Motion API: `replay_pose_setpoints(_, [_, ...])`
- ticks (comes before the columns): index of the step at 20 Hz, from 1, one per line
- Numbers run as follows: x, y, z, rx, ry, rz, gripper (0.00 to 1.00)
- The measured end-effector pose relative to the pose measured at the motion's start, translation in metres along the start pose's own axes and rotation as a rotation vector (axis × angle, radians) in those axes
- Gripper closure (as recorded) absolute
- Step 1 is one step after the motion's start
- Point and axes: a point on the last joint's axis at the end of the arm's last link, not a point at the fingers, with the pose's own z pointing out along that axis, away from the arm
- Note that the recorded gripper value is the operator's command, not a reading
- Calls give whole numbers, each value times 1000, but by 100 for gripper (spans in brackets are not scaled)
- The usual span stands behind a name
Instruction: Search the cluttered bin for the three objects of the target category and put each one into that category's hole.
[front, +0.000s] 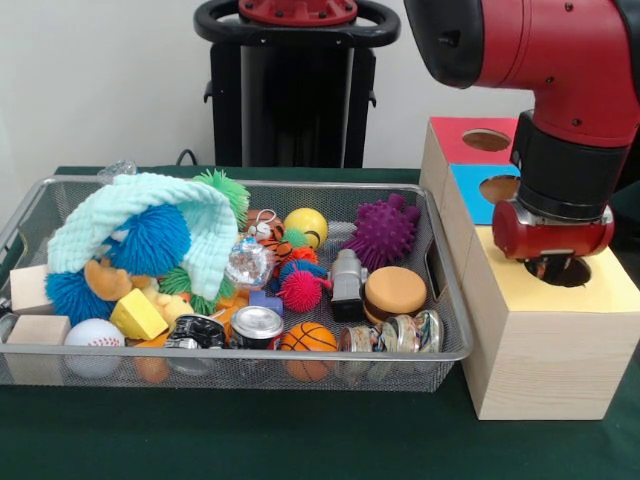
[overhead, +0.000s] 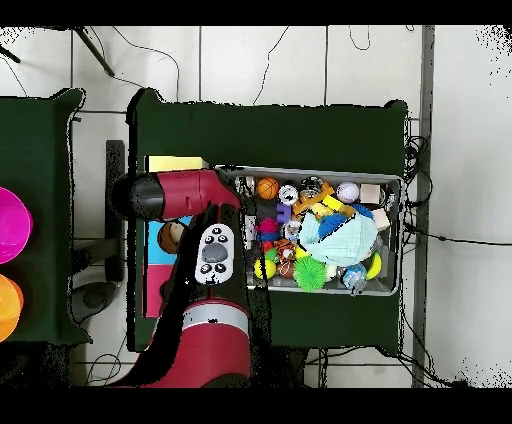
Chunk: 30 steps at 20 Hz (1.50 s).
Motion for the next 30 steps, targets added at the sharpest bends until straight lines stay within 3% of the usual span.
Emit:
replay_pose_setpoints(13, [0, -1, 6, 6, -16, -1, 100])
replay_pose_setpoints(14, [-1, -1, 6, 6, -24, 0, 0])
replay_pose_setpoints(30, [-2, 9, 5, 14, -53, -18, 0])
